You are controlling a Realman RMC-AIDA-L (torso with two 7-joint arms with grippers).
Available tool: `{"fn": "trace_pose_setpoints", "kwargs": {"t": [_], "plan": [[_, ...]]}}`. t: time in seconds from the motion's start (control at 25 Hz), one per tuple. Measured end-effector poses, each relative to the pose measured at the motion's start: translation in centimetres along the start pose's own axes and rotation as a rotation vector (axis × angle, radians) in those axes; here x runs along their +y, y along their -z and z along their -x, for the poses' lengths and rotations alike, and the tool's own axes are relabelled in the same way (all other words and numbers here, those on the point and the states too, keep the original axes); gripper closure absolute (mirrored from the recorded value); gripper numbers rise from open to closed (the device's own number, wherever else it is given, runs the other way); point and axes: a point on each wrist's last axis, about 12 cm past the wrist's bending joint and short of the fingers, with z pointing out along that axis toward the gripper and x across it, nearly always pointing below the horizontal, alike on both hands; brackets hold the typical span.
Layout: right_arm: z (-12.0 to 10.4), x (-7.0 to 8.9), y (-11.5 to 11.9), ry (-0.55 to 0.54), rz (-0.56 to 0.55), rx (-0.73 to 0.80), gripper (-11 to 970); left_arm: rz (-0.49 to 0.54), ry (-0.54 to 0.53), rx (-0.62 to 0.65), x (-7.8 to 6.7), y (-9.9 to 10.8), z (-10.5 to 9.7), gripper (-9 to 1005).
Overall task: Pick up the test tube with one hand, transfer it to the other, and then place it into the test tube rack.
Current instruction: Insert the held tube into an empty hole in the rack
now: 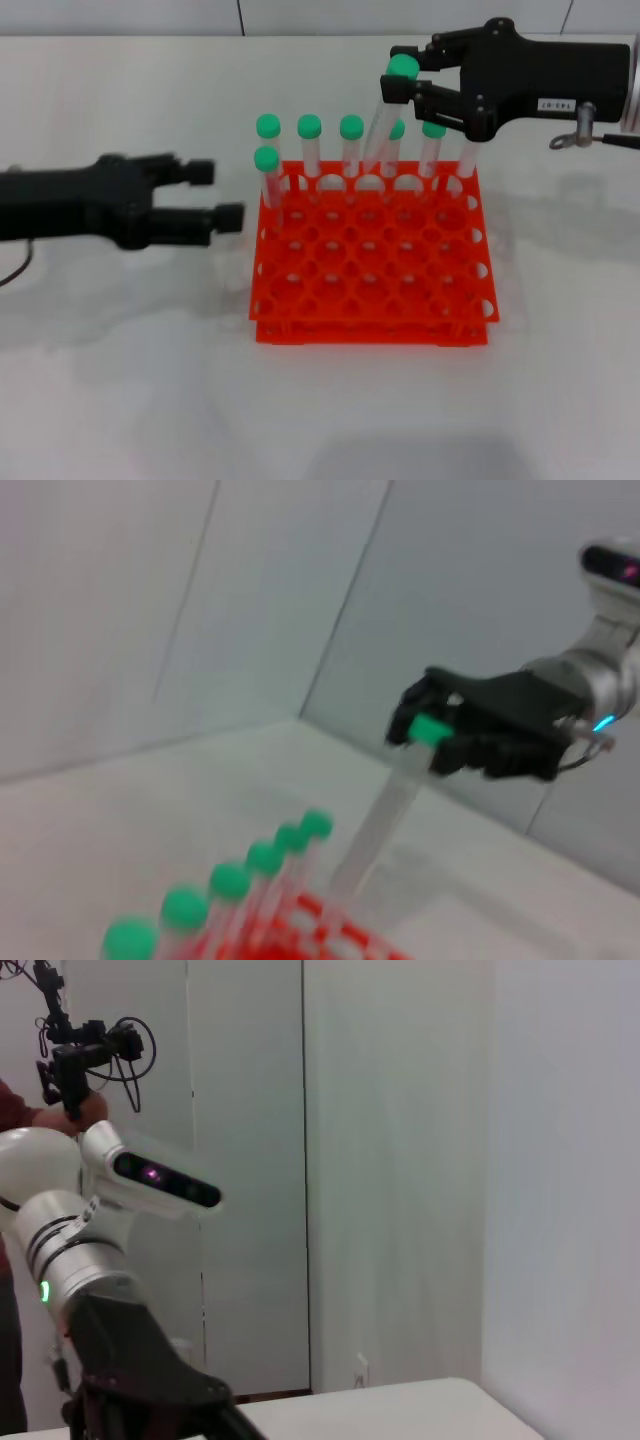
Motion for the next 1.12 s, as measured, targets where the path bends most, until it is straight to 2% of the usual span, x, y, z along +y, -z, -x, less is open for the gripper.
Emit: {"fn": "trace_pose_setpoints", "kwargs": {"t": [0.32,0.48,0.68,0.88,1.12], "plan": [[-0.4,0.7,-0.4,-0.018,0.020,-0.005,689,0.120,0.040,0.153,-0.8,3.8,-2.3,108],[-0.7,1.0,-0.6,-0.032,0.025,-0.011,689,0.201,0.043,0.243,-0.8,5.5,-2.8,109],[-0.8,1.0,-1.6,-0.042,0.006,-0.008,688,0.268,0.029,0.289,-0.5,7.5,-3.4,111],[-0.7,1.1,-3.8,-0.025,-0.017,0.018,687,0.292,-0.034,0.329,-0.3,8.2,-3.9,110],[-0.4,1.0,-5.8,-0.011,-0.043,0.034,686,0.280,-0.095,0.348,0.0,8.2,-4.0,110]]}}
